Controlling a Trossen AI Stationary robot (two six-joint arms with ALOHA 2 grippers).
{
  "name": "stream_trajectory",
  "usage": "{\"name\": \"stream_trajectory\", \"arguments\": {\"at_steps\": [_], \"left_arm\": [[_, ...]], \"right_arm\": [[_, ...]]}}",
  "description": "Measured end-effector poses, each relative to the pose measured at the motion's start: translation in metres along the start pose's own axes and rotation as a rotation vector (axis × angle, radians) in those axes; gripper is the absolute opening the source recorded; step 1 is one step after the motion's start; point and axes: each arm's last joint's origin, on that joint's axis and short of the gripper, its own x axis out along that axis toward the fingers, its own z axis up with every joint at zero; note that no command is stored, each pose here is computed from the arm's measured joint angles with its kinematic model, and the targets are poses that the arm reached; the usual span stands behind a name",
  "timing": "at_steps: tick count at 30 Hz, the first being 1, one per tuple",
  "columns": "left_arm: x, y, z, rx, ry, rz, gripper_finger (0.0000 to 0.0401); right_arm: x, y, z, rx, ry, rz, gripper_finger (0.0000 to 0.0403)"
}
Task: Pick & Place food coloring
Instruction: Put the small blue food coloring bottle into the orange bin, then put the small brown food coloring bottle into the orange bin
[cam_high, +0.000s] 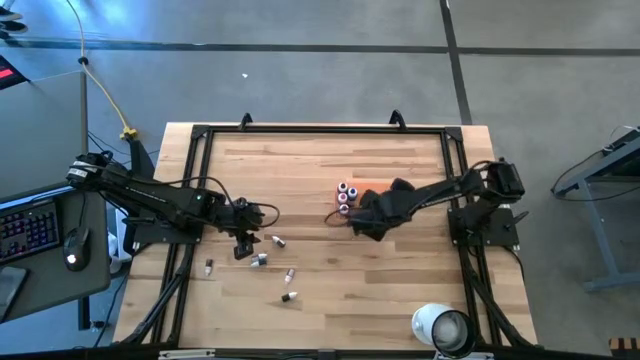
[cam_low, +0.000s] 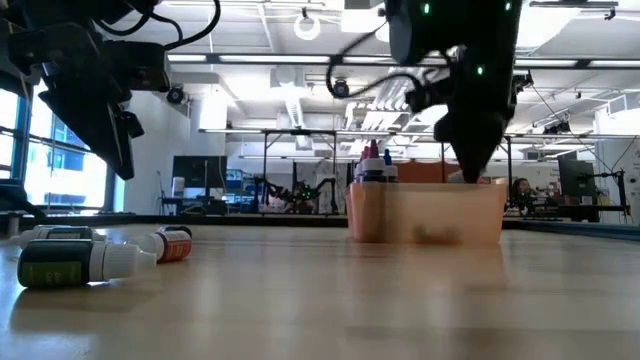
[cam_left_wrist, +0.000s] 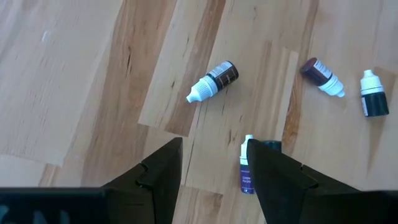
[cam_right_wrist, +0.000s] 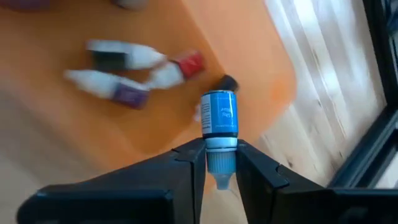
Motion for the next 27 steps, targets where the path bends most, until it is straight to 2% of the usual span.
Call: {"name": "stream_trajectory", "arguments": {"at_steps": [5, 13, 18, 22, 27], "left_arm": [[0.000, -0.001, -0.001, -0.002, 0.026, -0.044, 0.0177], [0.000, -0.003, -0.002, -0.021, 0.062, -0.103, 0.0177], [-0.001, -0.005, -0.003, -0.024, 0.105, -0.179, 0.0177], [-0.001, -0.005, -0.003, -0.025, 0.110, -0.180, 0.0177], [0.000, -0.004, -0.004, -0.019, 0.102, -0.154, 0.0177]], "right_arm": [[0.016, -0.015, 0.010, 0.068, 0.084, 0.035, 0.0097], [0.021, -0.019, 0.022, 0.018, 0.082, 0.127, 0.0142], [0.006, -0.017, 0.031, 0.037, 0.128, 0.274, 0.0150], [-0.017, -0.015, 0.042, 0.097, 0.128, 0.402, 0.0141], [-0.037, -0.008, 0.047, 0.087, 0.061, 0.461, 0.0129]]}}
